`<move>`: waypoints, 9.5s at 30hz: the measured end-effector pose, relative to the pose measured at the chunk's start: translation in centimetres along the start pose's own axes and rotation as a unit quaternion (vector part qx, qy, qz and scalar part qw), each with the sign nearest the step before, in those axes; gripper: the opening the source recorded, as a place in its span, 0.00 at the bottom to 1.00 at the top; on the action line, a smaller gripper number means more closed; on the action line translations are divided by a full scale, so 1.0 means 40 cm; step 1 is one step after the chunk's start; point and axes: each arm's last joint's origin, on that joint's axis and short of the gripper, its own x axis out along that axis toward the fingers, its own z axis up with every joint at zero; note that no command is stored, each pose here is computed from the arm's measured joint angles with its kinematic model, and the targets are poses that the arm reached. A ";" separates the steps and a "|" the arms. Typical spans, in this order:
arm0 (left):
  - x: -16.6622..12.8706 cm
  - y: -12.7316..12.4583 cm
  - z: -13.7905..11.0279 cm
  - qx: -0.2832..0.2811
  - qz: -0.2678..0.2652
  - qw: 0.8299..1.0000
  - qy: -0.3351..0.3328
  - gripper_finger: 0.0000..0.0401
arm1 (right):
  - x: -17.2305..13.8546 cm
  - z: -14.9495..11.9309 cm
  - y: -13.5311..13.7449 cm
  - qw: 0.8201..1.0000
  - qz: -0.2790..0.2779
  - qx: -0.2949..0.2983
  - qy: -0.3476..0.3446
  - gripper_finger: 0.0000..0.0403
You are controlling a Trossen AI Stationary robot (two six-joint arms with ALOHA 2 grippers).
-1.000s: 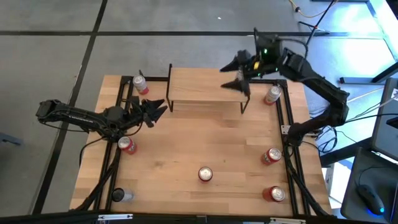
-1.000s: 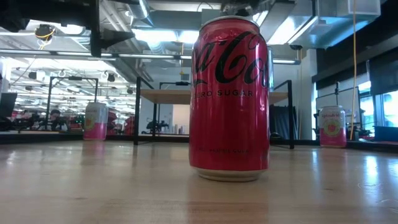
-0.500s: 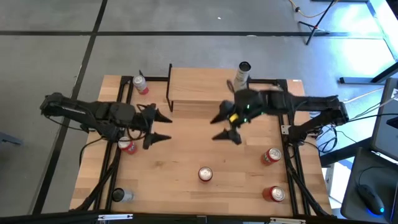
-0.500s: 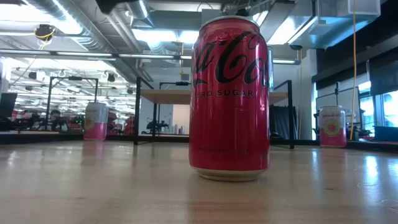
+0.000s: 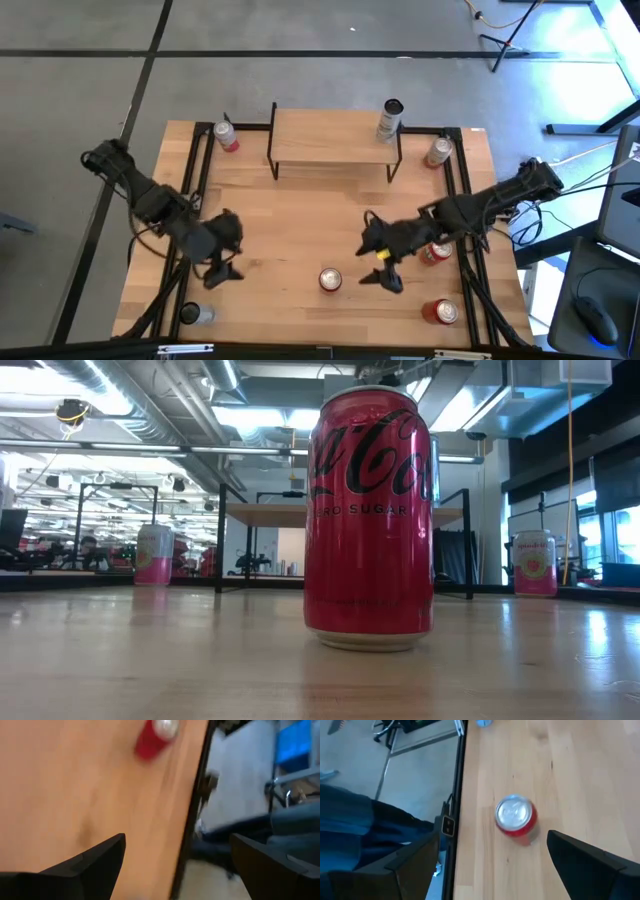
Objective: Place canned beverage on shelf
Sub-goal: Put the white-blue soda can on the shelf aligned with the other white-blue soda can, then put the left red-black soda can on the shelf
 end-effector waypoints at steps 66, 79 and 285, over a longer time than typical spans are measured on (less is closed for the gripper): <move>0.190 -0.053 -0.378 -0.088 0.188 0.969 0.138 0.67 | 0.030 -0.053 0.041 0.999 -0.037 -0.009 -0.037 0.88; 0.175 -0.109 -0.242 -0.080 0.130 0.981 0.121 0.58 | 0.029 -0.045 0.047 0.998 -0.023 0.002 -0.054 0.88; -0.128 0.036 0.345 0.028 0.242 0.922 -0.301 0.75 | -0.492 -0.002 -0.472 0.892 -0.158 -0.171 -0.387 0.80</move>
